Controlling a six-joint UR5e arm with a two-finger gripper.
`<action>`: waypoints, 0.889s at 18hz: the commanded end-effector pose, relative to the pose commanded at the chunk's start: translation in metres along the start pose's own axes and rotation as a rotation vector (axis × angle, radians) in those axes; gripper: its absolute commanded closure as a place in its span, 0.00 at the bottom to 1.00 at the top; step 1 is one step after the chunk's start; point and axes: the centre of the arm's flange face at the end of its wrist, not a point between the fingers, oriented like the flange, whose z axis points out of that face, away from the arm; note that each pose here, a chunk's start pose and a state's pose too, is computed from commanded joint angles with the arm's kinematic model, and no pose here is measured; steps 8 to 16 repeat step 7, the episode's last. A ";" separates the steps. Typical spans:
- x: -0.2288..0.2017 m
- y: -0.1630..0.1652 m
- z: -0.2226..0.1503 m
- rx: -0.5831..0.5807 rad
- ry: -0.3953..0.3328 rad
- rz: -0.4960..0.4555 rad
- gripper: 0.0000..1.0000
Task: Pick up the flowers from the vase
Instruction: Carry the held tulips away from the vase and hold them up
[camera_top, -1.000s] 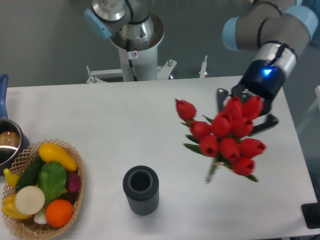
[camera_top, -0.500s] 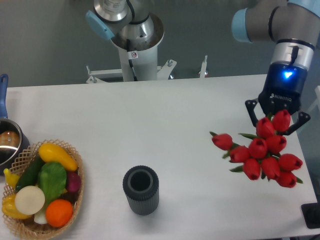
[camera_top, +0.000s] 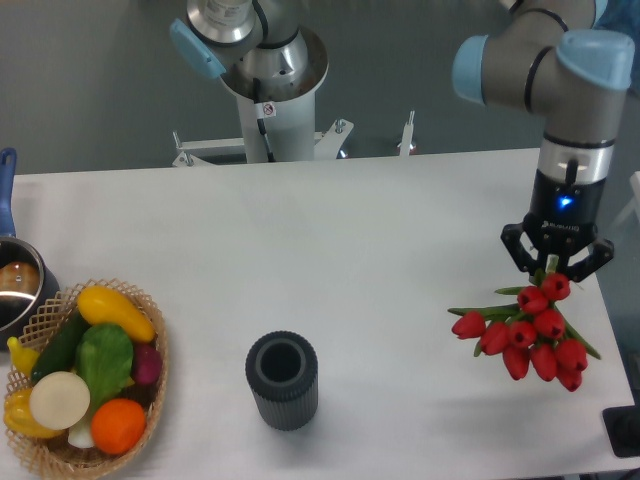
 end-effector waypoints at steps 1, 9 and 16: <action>0.001 0.000 0.002 -0.020 0.001 0.007 0.93; 0.012 -0.008 0.010 -0.137 0.033 0.038 0.92; 0.012 -0.008 0.010 -0.137 0.033 0.038 0.92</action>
